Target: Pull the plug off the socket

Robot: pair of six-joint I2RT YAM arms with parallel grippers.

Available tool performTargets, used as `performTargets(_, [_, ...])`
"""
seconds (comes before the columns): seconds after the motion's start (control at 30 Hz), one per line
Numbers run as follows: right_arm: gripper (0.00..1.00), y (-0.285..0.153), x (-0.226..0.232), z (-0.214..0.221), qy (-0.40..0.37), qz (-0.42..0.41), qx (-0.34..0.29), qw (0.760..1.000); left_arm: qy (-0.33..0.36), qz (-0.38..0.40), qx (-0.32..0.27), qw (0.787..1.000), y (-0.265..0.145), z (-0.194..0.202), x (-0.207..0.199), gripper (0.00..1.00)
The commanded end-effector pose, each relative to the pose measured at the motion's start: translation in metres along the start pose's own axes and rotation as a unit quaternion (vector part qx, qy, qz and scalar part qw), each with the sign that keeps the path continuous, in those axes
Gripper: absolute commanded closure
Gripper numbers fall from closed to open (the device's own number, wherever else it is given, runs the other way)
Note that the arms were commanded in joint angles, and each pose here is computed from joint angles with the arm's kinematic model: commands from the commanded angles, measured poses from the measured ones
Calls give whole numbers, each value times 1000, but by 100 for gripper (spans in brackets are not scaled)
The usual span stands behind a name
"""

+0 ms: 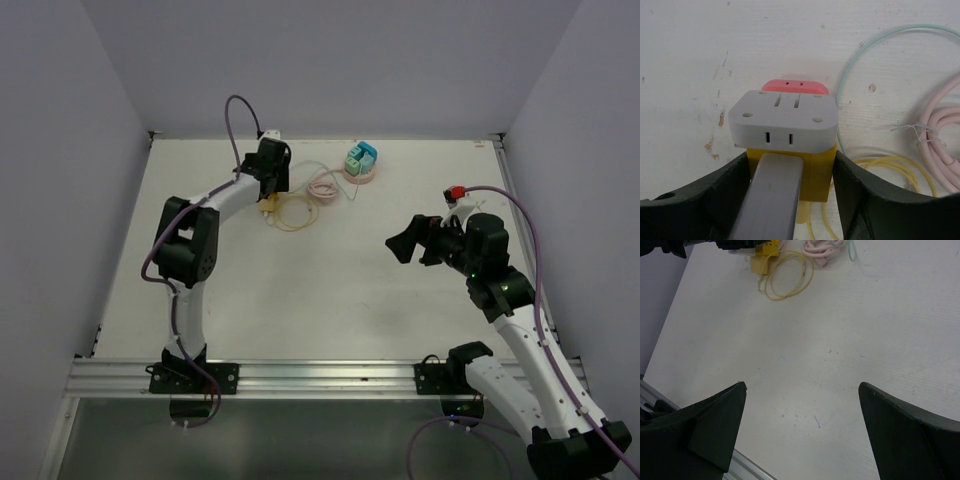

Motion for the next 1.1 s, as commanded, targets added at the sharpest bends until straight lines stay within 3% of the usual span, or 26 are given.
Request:
performTargets(0.0, [1, -3, 3, -1, -11, -14, -2, 1000, -6, -4, -27, 1000, 2, -12, -6, 35])
performTargets(0.1, [1, -2, 3, -1, -12, -15, -2, 1000, -3, -4, -23, 1000, 2, -11, -5, 40])
performTargets(0.33, [1, -4, 5, -5, -16, -22, -3, 1000, -8, 12, -28, 999, -27, -23, 0, 70])
performTargets(0.47, [1, -4, 10, -9, -10, -43, -7, 999, 4, 24, -22, 999, -54, -25, 9, 78])
performTargets(0.77, [1, -4, 12, -8, 7, -48, -1, 999, 28, 23, 1, 999, -122, -3, 47, 82])
performTargets(0.87, [1, -1, 13, -6, 18, -56, 10, 998, 37, 56, 16, 998, -143, 8, 56, 82])
performTargets(1.07, [1, 11, 15, 3, 45, -71, 34, 996, 85, 201, 43, 975, -180, 34, 57, 81])
Point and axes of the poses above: each gripper's point midway between its finger pads, its own y axis out along the fingers, its own x axis along the line the jaws close on, z = x × y, the point moved 10 cm from there along -y, back along the fingers, and after that the axes turned 7 degrees about -y, right-handed, at the moved point
